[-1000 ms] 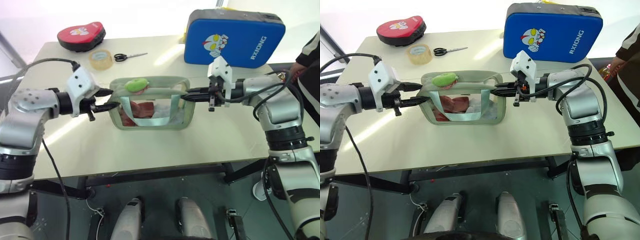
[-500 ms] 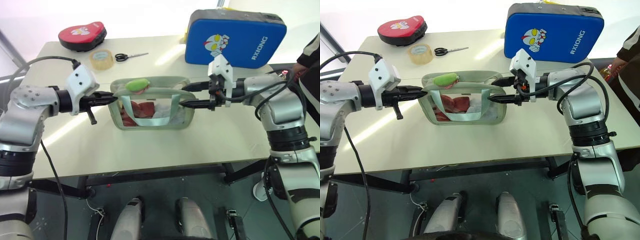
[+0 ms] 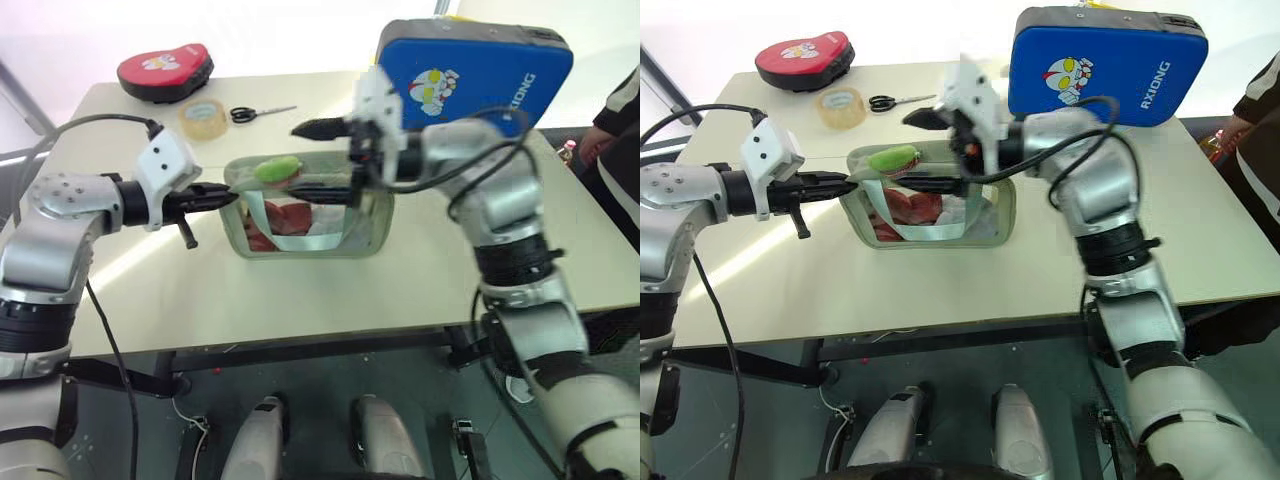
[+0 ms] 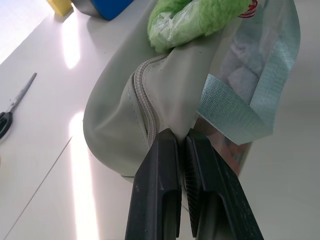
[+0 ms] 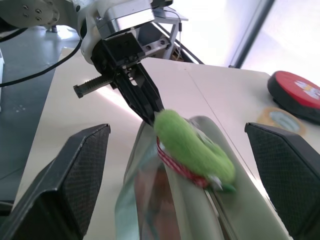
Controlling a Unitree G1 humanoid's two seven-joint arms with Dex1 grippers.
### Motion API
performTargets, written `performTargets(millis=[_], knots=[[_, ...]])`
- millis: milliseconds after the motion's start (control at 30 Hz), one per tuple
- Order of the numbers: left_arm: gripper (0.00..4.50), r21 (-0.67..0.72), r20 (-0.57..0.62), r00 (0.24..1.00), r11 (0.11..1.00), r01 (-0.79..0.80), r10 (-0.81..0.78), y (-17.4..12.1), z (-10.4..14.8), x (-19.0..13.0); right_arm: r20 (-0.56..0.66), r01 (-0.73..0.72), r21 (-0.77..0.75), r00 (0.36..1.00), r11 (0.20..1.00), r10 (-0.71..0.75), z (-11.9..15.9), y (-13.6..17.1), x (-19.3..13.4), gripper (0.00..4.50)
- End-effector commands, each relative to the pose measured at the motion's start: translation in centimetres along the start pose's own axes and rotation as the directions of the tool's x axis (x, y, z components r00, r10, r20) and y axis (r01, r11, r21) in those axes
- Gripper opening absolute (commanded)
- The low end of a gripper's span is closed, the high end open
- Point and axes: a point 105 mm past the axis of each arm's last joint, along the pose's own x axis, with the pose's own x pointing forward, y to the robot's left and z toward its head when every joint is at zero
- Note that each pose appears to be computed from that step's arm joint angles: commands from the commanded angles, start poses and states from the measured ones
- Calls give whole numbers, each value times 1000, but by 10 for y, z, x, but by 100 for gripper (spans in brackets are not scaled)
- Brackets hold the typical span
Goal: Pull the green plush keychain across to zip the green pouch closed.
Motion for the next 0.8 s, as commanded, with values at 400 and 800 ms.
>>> performTargets(millis=[400,800], knots=[[0,38,11,999,999,-37,37,4,10,-9,1,38,-130,999,991,-38,-2,-21,14,169],[0,36,11,999,999,-36,36,3,9,-8,21,189,-32,982,981,-189,13,-52,-38,6]])
